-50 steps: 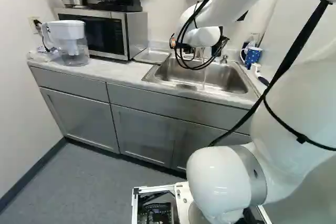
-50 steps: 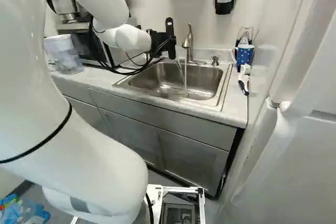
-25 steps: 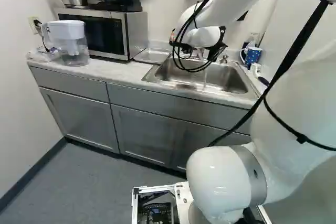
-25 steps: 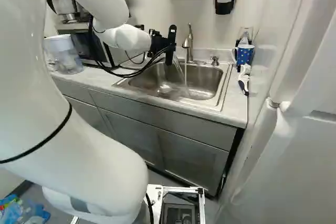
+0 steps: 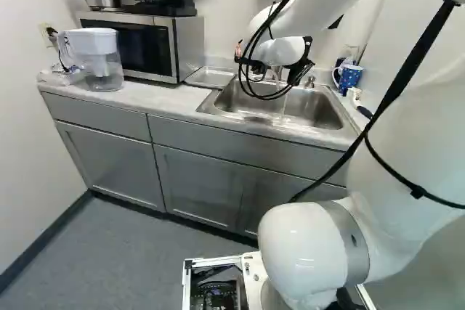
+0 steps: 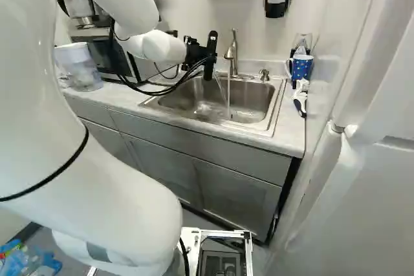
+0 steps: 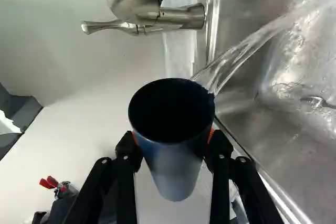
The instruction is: Rinse the cup and place it in the tray
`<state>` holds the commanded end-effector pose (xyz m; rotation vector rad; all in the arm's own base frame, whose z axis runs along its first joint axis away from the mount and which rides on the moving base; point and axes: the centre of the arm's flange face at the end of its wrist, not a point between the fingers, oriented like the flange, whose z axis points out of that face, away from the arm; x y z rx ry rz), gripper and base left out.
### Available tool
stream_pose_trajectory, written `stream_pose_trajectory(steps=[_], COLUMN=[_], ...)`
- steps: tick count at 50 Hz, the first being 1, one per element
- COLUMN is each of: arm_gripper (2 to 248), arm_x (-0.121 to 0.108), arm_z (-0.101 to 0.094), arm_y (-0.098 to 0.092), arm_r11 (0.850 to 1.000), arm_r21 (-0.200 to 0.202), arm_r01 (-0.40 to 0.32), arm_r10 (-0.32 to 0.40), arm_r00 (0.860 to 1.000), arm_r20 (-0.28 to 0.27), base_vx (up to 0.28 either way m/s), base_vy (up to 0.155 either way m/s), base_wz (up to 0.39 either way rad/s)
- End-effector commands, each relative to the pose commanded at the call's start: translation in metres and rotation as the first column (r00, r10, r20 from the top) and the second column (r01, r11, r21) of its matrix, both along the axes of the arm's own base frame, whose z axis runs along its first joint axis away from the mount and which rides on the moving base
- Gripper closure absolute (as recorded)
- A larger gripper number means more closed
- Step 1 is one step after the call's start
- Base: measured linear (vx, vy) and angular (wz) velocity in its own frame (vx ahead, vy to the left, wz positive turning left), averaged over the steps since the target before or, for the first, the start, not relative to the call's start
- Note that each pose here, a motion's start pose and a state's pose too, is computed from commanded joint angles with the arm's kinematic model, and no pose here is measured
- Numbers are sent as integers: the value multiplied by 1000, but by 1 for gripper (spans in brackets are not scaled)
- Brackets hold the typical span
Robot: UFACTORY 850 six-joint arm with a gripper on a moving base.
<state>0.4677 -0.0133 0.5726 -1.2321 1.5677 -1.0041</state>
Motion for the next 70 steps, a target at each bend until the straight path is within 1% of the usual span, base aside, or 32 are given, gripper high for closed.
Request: stream_pose_trajectory(steps=[43,48,57,70], arm_gripper=[124,124,124,124], arm_x=[0,0,0,0], arm_z=[0,0,0,0], arm_y=[0,0,0,0], arm_r11=[1000,1000,994,994], arm_r21=[0,23,102,102], arm_r01=[0,7,30,30], arm_r10=[0,-7,-31,-31], arm_r00=[1000,1000,999,999], arm_r20=[0,2,6,6], base_vx=[0,0,0,0], base_vy=[0,0,0,0], base_wz=[0,0,0,0])
